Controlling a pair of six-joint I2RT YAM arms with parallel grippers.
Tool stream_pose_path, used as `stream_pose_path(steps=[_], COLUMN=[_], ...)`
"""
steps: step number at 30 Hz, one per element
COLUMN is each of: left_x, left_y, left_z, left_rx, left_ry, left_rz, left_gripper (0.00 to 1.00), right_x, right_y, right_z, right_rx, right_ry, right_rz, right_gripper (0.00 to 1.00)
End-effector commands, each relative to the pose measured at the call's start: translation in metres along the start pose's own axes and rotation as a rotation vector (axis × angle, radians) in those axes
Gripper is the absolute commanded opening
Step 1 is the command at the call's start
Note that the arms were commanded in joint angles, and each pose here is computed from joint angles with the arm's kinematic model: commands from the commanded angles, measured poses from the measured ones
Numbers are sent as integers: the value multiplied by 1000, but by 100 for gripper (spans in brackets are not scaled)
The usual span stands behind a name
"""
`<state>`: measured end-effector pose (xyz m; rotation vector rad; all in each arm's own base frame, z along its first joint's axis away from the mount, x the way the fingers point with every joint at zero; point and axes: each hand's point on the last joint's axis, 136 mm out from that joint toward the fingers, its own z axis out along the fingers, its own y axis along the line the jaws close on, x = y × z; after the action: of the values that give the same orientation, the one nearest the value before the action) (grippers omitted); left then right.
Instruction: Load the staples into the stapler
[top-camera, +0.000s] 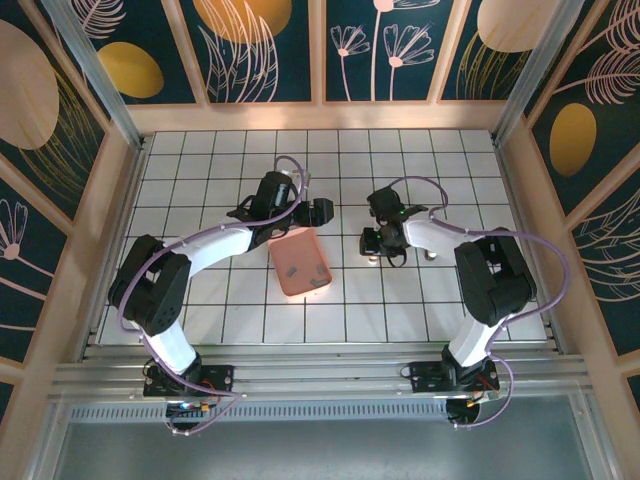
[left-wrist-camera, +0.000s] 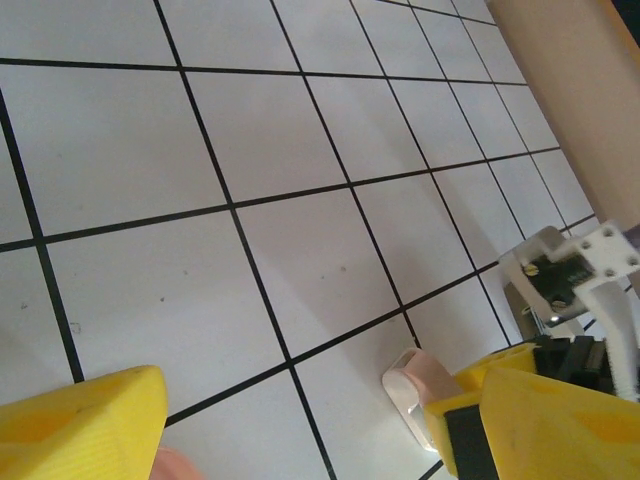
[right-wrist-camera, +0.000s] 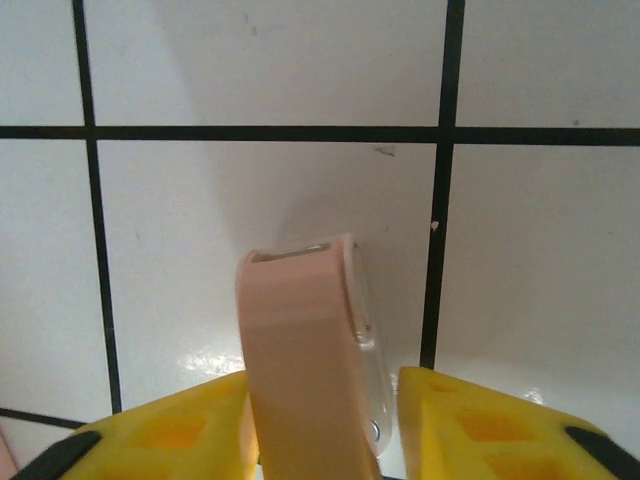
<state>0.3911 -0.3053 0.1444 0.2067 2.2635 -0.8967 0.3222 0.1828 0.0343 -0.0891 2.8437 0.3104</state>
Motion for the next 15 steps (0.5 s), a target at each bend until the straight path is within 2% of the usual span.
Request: stream_pose_path(steps=[1,6,8,15], left_x=[-10,-10,-11,-15], left_y=[-4,-3,-4,-5], left_z=[-9,-9,-9,-10], left_rx=[-2,-7,-7,-8], left_ry=[-27,-27,-27,-35], left_rz=[2,6,6,11], left_gripper=[81,82,82,82], right_x=[-4,-10,-12,-12], right_y=[-2,-5,-8,-57], right_z=[2,-11,-19,-37], right_rx=[43,68,67,122], right_ry=[2,-35,-47,-80], right_rz=[-32,-38,-28,78], right_gripper=[31,19,18,18])
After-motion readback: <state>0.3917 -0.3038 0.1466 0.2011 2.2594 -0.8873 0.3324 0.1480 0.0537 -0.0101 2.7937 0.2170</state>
